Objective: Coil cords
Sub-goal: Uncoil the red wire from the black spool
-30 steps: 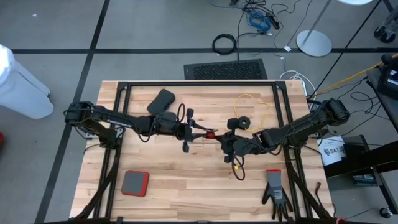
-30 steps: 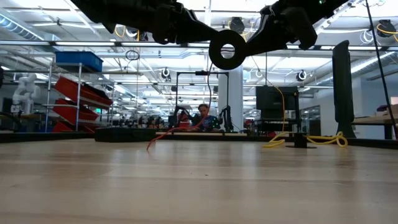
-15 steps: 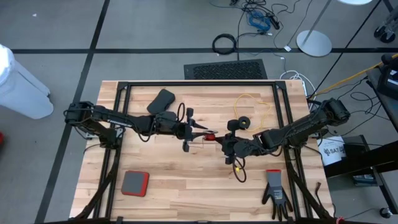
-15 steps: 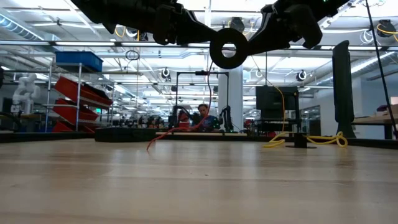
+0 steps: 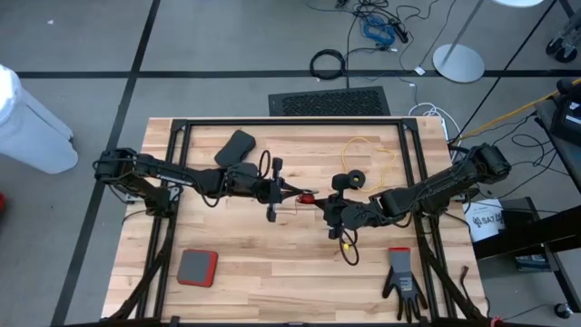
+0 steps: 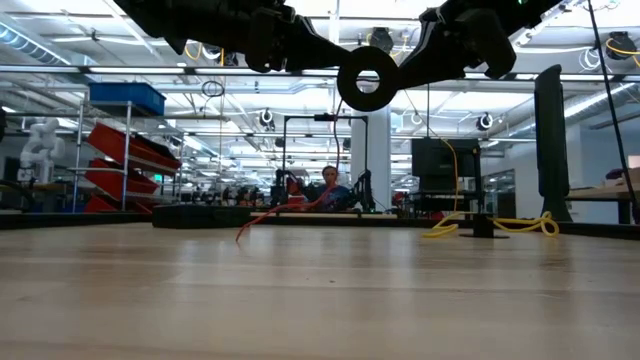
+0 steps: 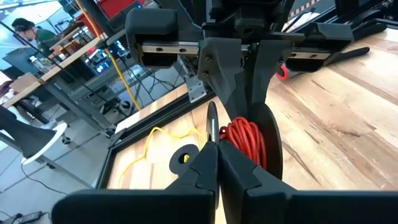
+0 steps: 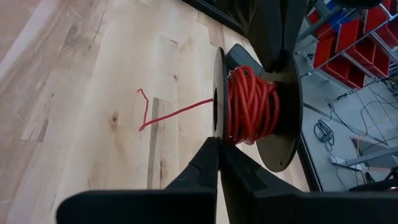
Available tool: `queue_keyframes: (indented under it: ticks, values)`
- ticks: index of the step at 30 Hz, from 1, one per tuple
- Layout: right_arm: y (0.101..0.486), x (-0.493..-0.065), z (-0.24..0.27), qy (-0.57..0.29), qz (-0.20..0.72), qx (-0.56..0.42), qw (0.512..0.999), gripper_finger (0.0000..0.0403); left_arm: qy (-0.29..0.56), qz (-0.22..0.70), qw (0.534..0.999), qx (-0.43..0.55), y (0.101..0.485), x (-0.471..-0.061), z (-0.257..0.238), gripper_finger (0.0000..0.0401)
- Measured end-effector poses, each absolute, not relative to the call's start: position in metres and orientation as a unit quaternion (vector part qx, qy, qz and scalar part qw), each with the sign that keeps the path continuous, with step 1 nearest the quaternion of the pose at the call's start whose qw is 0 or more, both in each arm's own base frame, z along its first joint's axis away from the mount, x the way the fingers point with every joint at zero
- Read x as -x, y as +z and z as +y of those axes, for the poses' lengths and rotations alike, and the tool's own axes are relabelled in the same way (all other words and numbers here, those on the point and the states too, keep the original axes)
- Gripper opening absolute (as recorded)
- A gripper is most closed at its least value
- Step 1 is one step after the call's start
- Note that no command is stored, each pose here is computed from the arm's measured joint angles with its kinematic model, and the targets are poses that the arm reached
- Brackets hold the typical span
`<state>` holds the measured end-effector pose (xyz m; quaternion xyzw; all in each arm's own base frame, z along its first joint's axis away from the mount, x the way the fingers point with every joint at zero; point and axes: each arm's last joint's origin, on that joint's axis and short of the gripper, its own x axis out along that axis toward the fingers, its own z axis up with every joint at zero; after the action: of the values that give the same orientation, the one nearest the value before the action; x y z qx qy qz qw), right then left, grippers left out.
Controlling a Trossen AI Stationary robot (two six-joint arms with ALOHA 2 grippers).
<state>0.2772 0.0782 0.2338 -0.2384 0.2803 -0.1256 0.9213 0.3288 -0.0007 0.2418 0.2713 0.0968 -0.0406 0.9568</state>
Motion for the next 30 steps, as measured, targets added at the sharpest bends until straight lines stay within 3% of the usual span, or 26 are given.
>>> queue_keyframes:
  ticks: [9, 22, 30]
  values:
    - [0.234, -0.276, 0.076, -0.171, 0.277, 0.23, 0.917, 0.0006, 0.014, 0.081, 0.957, -0.279, 0.247, -0.33, 0.002, 0.0002]
    - [0.236, -0.27, 0.08, -0.278, 0.255, 0.24, 0.894, 0.0108, 0.18, 0.041, 0.946, -0.268, 0.263, -0.329, 0.01, 0.0]
    - [0.241, -0.275, 0.077, -0.291, 0.223, 0.198, 0.909, 0.0104, 0.203, -0.015, 0.957, -0.207, 0.273, -0.328, 0.011, 0.0]
